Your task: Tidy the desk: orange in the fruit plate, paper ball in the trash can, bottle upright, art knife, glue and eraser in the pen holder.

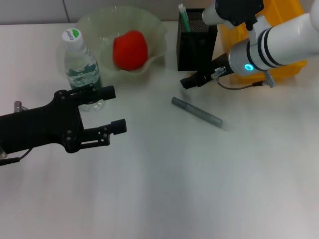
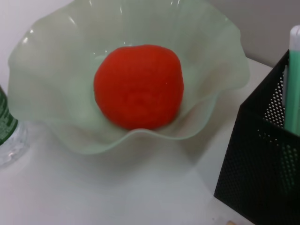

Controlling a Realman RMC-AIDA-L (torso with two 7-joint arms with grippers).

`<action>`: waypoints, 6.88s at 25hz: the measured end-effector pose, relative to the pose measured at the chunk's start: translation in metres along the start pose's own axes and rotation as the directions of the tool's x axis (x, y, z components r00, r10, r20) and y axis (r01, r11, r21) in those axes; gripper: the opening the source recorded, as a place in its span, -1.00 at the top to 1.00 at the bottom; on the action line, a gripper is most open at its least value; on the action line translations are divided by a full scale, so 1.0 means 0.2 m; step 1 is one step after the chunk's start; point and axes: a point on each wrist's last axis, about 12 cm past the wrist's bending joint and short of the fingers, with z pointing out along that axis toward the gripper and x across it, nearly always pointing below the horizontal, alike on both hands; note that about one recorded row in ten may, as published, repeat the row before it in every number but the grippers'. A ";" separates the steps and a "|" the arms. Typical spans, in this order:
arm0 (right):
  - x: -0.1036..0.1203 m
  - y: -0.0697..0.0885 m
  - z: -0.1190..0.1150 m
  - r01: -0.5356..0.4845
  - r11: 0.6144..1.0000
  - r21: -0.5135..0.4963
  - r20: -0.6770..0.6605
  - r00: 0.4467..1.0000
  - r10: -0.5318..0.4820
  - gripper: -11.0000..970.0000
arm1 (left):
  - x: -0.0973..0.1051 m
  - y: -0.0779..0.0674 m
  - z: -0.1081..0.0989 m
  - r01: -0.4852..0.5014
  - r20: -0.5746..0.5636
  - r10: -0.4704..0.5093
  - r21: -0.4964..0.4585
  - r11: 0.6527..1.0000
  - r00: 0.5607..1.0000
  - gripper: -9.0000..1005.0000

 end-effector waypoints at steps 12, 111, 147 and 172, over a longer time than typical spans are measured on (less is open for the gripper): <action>0.01 0.01 0.03 0.019 0.999 0.035 0.013 1.000 -0.019 -0.45 | -0.01 0.00 -0.01 -0.008 -0.001 0.008 0.002 1.000 1.000 -0.59; -0.21 -0.06 -0.61 0.050 0.990 -0.133 0.097 0.995 -0.037 0.50 | -0.02 0.01 -0.07 -0.032 -0.008 0.032 -0.014 0.999 0.999 -0.59; -0.32 -0.14 -0.28 0.065 0.991 0.118 0.115 0.990 -0.079 0.30 | 0.00 -0.01 -0.03 -0.028 0.018 0.028 -0.010 1.000 0.999 -0.59; -0.08 0.03 -0.49 0.141 0.973 -0.182 -0.168 0.971 -0.172 -0.21 | -0.01 -0.01 -0.01 -0.030 0.022 0.030 -0.004 1.000 0.999 -0.59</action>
